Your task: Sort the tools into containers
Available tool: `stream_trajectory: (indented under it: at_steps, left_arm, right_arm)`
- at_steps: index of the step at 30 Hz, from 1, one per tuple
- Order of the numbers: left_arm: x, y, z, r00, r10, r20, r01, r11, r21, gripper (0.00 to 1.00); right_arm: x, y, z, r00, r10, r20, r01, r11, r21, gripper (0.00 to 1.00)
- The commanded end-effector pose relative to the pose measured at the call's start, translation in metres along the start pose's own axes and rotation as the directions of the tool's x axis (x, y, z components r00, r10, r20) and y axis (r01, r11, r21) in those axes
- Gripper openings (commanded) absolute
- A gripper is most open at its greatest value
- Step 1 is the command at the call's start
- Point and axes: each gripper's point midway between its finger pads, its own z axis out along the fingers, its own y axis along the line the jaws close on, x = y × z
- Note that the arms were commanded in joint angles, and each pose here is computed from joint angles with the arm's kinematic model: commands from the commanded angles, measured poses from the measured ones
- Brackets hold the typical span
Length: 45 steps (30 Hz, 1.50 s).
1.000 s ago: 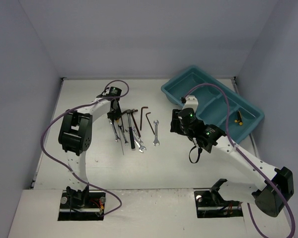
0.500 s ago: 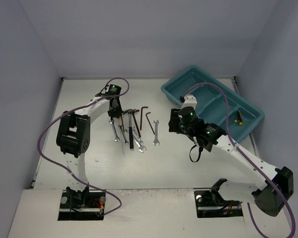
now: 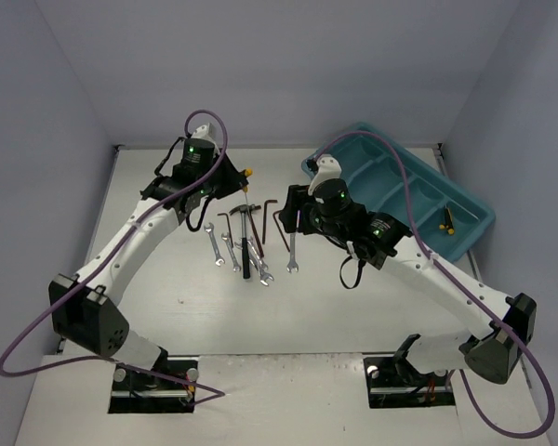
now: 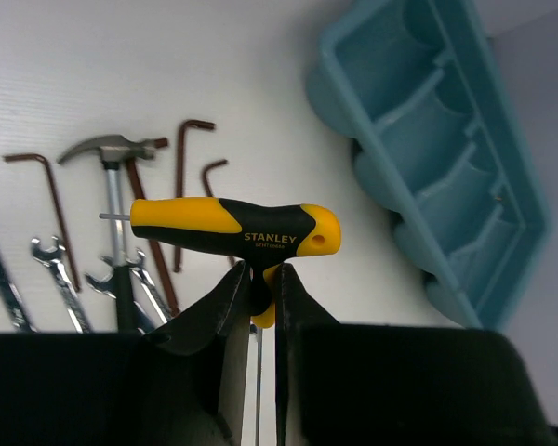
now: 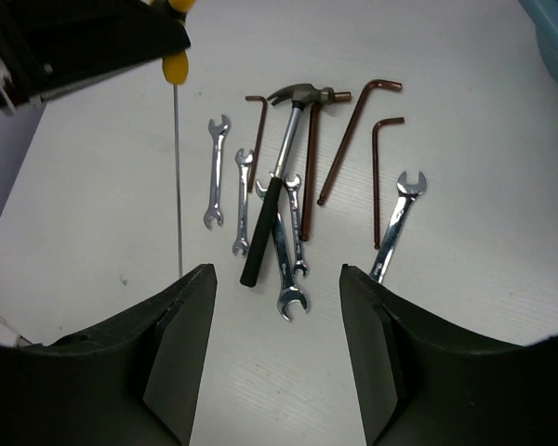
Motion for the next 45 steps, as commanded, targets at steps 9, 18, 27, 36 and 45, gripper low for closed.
stream_trajectory:
  at_steps: [9,18,27,36,45]
  left_arm:
    - [-0.014,-0.088,-0.063,0.988,-0.130,0.081,0.100,0.949,0.299,0.00]
    - [-0.006,-0.096,-0.070,0.988,-0.126,0.086,0.092,0.943,0.320,0.00]
    - [-0.001,-0.101,-0.071,0.990,-0.112,0.086,0.077,0.940,0.332,0.00]
    - [0.001,-0.107,-0.074,0.991,-0.103,0.084,0.067,0.934,0.352,0.00]
    - [0.004,-0.101,-0.071,0.992,-0.080,0.093,0.046,0.943,0.329,0.02]
  right_arm:
    - [-0.044,0.055,0.015,0.996,0.013,0.088,0.001,0.988,-0.155,0.53]
    - [-0.054,0.062,0.021,0.994,0.014,0.111,0.005,0.985,-0.170,0.49]
    - [-0.055,0.063,0.025,0.993,0.014,0.116,0.006,0.986,-0.167,0.35]
    - [-0.054,0.060,0.027,0.993,0.008,0.119,0.010,0.988,-0.152,0.21]
    - [-0.050,0.045,0.027,0.991,0.020,0.129,-0.007,0.995,-0.097,0.00]
